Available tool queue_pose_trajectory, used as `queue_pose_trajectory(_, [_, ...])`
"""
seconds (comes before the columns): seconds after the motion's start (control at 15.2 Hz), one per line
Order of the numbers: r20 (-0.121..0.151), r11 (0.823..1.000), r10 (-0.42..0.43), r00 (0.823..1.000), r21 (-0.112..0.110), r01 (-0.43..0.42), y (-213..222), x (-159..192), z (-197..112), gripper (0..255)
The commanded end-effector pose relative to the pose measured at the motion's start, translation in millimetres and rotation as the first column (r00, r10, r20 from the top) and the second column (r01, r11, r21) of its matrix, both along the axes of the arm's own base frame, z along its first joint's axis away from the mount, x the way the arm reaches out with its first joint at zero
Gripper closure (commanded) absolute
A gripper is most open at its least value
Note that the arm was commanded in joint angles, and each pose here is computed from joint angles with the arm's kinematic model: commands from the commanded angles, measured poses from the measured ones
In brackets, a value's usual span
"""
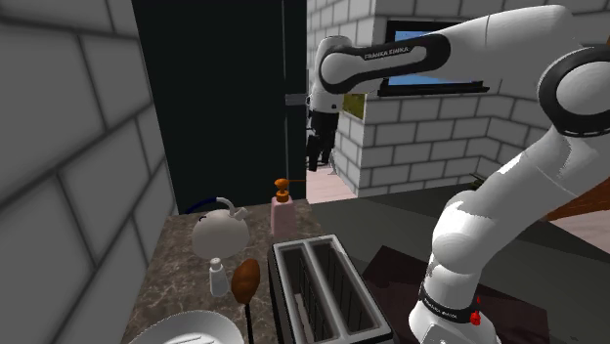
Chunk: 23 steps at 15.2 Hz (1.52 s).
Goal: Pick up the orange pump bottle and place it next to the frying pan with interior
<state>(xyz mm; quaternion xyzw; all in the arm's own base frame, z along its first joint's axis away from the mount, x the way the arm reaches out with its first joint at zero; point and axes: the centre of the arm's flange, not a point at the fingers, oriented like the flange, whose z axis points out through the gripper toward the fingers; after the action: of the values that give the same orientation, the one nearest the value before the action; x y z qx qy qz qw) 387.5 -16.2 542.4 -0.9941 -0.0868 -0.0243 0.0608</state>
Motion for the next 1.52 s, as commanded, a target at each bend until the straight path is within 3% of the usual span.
queue_pose_trajectory(0.0, [0.008, 1.0, 0.002, 1.0, -0.005, -0.001, -4.3, 21.6, -13.9, 0])
queue_pose_trajectory(0.79, [0.043, 1.0, 0.011, 0.999, -0.03, -0.01, -30.7, 148.8, -95.1, 0])
queue_pose_trajectory(1.45, [0.044, 0.999, 0.012, 0.999, -0.03, -0.01, -27.3, 154.0, -136.0, 0])
